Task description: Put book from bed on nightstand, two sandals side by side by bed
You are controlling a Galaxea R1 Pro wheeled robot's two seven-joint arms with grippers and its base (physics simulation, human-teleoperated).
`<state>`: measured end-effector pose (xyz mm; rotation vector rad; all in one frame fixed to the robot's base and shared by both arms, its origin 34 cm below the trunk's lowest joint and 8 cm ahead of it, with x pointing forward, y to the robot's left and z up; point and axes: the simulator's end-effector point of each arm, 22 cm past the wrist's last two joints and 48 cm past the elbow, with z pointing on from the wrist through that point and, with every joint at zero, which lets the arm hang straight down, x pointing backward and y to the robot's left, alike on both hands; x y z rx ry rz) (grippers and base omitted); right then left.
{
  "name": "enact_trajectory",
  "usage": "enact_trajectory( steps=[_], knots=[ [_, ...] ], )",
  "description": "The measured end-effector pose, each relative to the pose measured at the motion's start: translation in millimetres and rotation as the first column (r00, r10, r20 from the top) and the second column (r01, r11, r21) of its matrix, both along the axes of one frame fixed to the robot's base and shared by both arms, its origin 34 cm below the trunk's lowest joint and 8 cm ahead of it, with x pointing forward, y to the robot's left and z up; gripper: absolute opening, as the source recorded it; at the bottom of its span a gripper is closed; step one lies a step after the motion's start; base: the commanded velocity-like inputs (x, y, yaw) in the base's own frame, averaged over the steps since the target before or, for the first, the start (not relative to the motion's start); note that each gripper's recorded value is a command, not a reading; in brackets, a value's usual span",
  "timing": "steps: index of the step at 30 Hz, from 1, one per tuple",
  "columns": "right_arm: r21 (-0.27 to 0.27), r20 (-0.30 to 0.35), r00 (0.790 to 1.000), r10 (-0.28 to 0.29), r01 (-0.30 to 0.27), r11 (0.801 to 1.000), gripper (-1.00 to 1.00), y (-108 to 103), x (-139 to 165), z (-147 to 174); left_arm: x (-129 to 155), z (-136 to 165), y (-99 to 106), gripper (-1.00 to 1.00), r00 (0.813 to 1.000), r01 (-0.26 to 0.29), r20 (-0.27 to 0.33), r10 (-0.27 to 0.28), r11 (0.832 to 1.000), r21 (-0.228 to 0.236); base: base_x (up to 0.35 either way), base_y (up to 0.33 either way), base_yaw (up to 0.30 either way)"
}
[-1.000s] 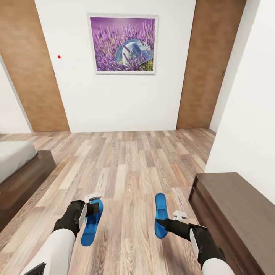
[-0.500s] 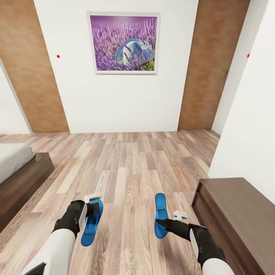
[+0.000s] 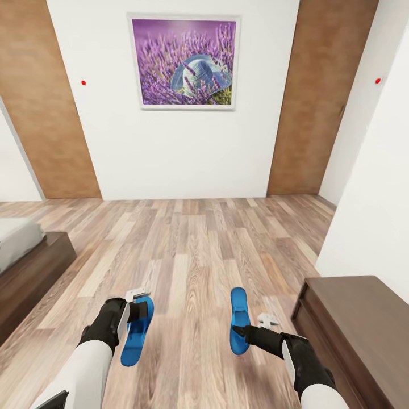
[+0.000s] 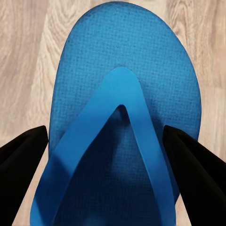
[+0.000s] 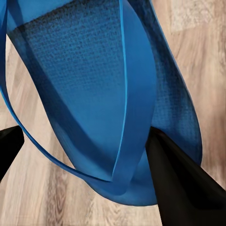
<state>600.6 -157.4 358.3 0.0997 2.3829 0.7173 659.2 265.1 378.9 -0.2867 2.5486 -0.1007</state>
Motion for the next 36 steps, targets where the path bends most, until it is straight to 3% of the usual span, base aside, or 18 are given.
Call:
enact_trajectory(
  steps=[19, 36],
  knots=[
    [0.001, 0.001, 1.0, 0.001, -0.001, 1.0, -1.0, 0.3, 0.0, 0.1, -0.1, -0.2, 0.5, -1.0, 1.0, 0.0, 0.0, 0.0, 1.0, 0.001, 0.218, 0.0, 0.215],
    [0.003, 0.001, 1.0, 0.002, -0.002, 1.0, -1.0, 0.7, -0.2, 0.3, 0.1, 0.0, -0.4, -1.0, 1.0, 0.001, 0.001, -0.001, 1.0, -0.001, 0.253, 0.0, 0.021]
  ],
)
